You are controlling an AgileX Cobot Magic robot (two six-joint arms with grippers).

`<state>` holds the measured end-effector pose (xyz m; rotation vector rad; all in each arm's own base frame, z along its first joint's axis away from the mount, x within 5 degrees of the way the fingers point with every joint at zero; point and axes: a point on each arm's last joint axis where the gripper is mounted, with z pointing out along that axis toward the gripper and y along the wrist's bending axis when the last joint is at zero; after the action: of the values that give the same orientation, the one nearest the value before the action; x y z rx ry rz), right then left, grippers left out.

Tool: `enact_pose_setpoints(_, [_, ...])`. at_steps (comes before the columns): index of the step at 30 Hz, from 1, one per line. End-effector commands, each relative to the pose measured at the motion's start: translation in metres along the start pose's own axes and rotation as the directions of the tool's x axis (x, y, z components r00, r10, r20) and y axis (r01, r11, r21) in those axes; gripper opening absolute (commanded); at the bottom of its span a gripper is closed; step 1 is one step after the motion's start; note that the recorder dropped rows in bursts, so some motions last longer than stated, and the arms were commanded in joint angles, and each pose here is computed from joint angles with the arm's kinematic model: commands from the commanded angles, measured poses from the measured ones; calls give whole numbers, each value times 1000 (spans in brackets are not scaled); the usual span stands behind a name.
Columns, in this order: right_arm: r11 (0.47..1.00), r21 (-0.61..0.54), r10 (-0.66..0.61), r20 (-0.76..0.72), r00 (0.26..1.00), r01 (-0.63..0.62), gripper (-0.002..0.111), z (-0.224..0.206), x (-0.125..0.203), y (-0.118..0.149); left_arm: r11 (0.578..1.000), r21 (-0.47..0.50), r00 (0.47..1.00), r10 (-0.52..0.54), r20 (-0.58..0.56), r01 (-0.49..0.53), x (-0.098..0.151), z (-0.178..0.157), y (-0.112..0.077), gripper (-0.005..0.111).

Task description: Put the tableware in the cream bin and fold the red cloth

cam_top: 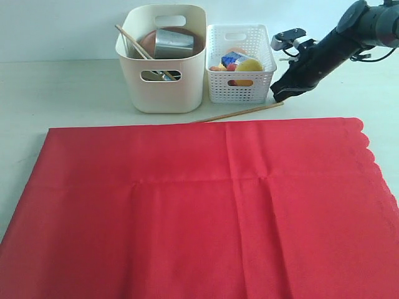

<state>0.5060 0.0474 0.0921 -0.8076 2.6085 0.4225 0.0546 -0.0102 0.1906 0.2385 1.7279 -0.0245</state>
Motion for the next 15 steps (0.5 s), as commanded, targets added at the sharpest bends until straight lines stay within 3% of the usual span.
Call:
enact_pose_setpoints(1, [1000,22,11,-172,985,-7,0,-7,20,-10,1000,-2,1000,0,5,0,1,0,0,2])
enact_pose_setpoints(8, [998,-7,61,-124,990,-62,0,-43,12,-10,1000,-2,1000,0,5,0,1,0,0,2])
enact_pose_setpoints(13, [999,7,33,-23,999,-33,0,-88,-10,3,1000,-2,1000,0,5,0,1,0,0,2])
enact_pose_setpoints(15, [999,-37,-20,6,1000,20,0,-96,-17,14,1000,-2,1000,0,5,0,1,0,0,2])
